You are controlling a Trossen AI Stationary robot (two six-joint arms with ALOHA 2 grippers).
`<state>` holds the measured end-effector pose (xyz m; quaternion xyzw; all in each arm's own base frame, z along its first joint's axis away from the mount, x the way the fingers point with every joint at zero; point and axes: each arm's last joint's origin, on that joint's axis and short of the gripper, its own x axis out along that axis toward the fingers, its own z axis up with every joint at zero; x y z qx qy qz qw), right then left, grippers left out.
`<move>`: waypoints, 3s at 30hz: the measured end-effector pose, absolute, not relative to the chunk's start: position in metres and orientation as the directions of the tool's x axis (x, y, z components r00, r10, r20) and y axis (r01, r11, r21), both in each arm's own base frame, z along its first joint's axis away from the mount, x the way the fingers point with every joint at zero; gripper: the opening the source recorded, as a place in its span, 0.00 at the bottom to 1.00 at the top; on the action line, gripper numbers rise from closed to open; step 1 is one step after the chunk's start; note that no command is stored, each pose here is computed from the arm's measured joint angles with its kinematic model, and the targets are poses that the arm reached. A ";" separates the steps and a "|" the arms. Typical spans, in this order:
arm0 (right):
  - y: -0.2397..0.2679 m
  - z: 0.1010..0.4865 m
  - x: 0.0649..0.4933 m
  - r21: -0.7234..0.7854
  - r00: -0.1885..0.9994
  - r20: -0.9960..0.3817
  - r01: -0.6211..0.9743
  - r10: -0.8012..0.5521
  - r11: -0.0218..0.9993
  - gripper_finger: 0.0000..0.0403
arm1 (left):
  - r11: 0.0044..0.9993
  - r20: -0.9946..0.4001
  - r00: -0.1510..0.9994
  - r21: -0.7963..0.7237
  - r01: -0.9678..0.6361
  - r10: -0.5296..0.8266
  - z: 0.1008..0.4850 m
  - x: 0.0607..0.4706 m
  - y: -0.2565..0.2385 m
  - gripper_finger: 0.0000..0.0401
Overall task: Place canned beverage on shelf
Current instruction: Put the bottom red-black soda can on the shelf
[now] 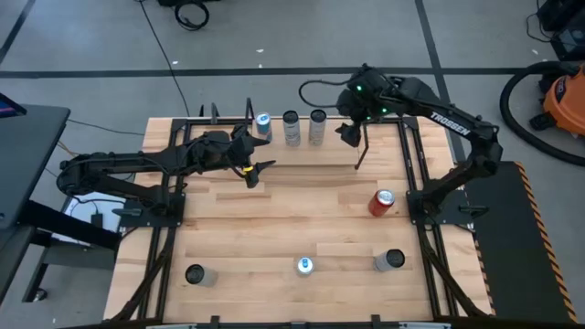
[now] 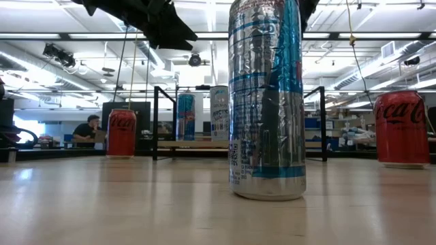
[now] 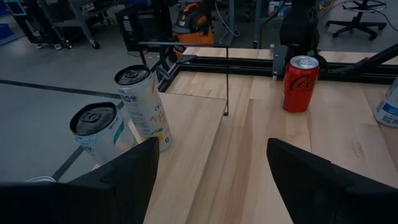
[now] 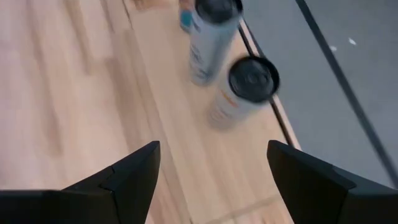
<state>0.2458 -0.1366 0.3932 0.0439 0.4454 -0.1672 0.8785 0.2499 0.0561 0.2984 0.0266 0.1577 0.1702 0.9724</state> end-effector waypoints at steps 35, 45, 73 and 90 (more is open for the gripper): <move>-0.015 0.325 0.172 0.067 0.105 -0.994 0.464 0.021 0.883 0.80 | 0.941 -0.322 0.885 0.109 -0.319 0.337 0.296 0.249 0.056 0.75; 0.003 0.288 0.165 0.053 0.090 -0.996 0.431 0.015 0.901 0.80 | 0.941 -0.320 0.885 0.108 -0.320 0.338 0.296 0.249 0.056 0.75; 0.015 0.248 0.165 0.008 0.062 -0.998 0.442 -0.021 0.897 0.80 | 0.941 -0.319 0.886 0.108 -0.320 0.338 0.296 0.249 0.056 0.75; 0.017 0.236 0.173 0.025 0.068 -0.998 0.435 -0.005 0.900 0.80 | 0.941 -0.317 0.886 0.108 -0.320 0.338 0.296 0.249 0.056 0.75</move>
